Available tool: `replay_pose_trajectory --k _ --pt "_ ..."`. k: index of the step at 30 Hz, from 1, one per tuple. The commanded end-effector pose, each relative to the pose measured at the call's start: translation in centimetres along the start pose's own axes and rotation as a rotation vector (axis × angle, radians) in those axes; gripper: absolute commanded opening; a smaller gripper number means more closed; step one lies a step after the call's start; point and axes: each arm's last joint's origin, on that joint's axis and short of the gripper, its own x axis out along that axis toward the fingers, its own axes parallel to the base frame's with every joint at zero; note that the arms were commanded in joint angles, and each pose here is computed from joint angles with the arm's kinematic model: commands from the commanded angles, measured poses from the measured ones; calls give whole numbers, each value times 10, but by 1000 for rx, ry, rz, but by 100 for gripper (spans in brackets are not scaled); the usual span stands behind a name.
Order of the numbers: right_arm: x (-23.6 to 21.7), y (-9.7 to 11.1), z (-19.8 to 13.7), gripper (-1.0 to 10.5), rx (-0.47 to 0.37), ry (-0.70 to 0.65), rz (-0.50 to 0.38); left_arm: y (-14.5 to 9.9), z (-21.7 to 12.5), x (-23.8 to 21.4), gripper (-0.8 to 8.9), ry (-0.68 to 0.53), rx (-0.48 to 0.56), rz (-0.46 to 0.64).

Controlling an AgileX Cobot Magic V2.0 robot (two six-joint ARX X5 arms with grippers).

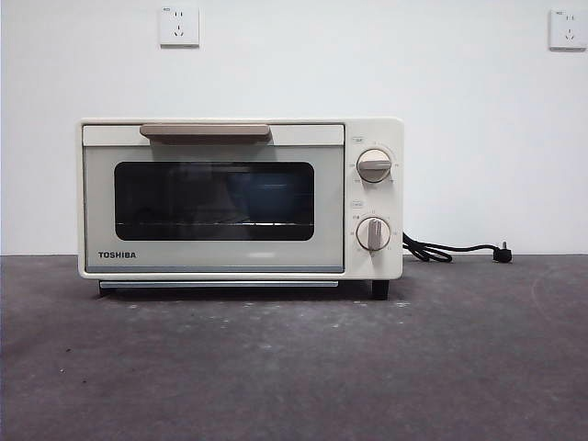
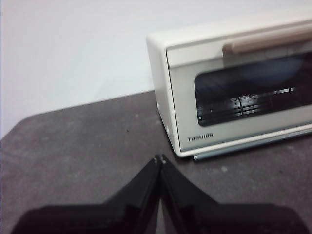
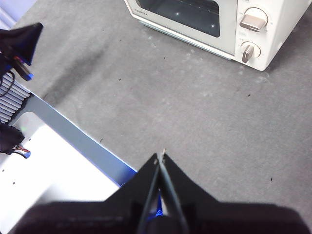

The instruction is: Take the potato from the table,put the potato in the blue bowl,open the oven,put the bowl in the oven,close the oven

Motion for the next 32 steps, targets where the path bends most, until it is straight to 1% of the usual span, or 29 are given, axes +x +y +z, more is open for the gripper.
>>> replay_pose_trajectory --k 1,10,13,32 --pt "-1 0 0 1 4 -5 0 -1 -8 1 -4 16 -5 5" --pt "-3 1 -2 1 2 -13 -1 -3 -22 1 -4 142 -43 -14" --pt "-4 1 -2 1 2 -14 0 -3 -21 1 -4 137 -67 -13" --pt "-5 1 -3 1 1 -20 0 -3 -21 1 -4 137 -67 -10"
